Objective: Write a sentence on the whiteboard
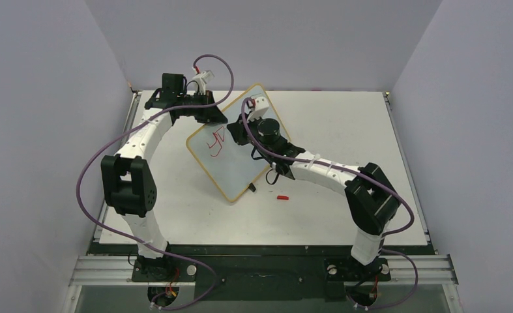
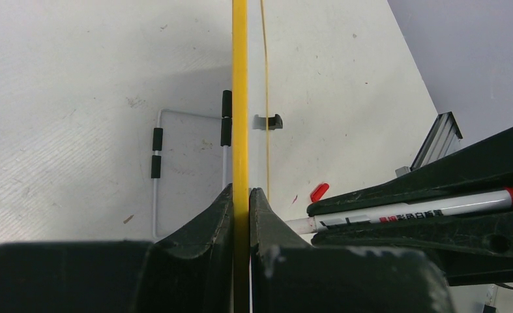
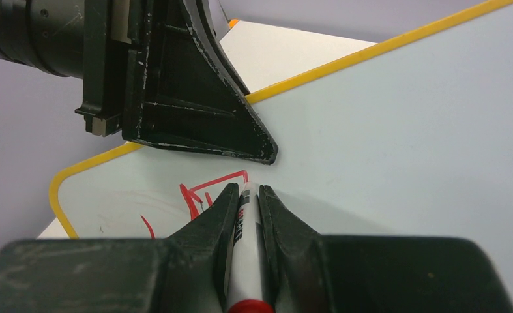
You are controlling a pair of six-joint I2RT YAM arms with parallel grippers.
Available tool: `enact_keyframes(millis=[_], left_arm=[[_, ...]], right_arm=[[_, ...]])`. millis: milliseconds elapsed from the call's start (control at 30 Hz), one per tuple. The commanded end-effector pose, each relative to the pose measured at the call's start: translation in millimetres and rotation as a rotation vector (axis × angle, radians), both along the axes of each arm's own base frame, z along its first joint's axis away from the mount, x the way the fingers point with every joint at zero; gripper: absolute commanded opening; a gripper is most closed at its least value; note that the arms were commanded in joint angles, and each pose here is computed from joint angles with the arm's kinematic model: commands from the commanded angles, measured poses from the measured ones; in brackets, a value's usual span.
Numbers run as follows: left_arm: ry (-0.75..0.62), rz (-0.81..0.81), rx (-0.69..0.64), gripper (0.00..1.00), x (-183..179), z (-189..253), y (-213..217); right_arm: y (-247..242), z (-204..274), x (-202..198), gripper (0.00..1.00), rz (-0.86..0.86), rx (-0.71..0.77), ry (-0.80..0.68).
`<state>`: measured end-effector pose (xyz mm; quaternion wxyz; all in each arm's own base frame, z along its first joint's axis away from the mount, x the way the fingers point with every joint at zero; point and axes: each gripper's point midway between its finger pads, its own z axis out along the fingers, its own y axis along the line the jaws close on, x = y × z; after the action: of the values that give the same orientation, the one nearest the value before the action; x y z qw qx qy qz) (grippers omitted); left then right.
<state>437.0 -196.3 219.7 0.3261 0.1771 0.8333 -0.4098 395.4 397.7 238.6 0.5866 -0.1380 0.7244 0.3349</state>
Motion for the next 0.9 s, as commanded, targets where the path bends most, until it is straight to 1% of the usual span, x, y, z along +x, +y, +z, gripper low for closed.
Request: enact_keyframes(millis=[0,233,600,733,867], left_arm=[[-0.226,0.005,0.034,0.00,16.8,34.9,5.9],[-0.230,0.005,0.033,0.00,16.2,35.5,6.3],[-0.232,0.009,0.031,0.00,15.8,37.5,6.7],[-0.234,0.008,0.028,0.00,15.4,38.4,6.4],[-0.237,0.006,0.026,0.00,14.3,39.5,6.1]], right_arm=[[7.4,23.3,9.3,0.00,0.022,0.058,-0.035],[4.4,-2.7,7.7,0.00,0.020,0.020,-0.001],[-15.4,-39.6,-7.7,0.00,-0.001,-0.031,0.053],[-17.8,-40.2,-7.0,0.00,-0.014,-0.036,0.056],[-14.8,-29.9,-2.1,0.00,-0.021,-0.033,0.048]])
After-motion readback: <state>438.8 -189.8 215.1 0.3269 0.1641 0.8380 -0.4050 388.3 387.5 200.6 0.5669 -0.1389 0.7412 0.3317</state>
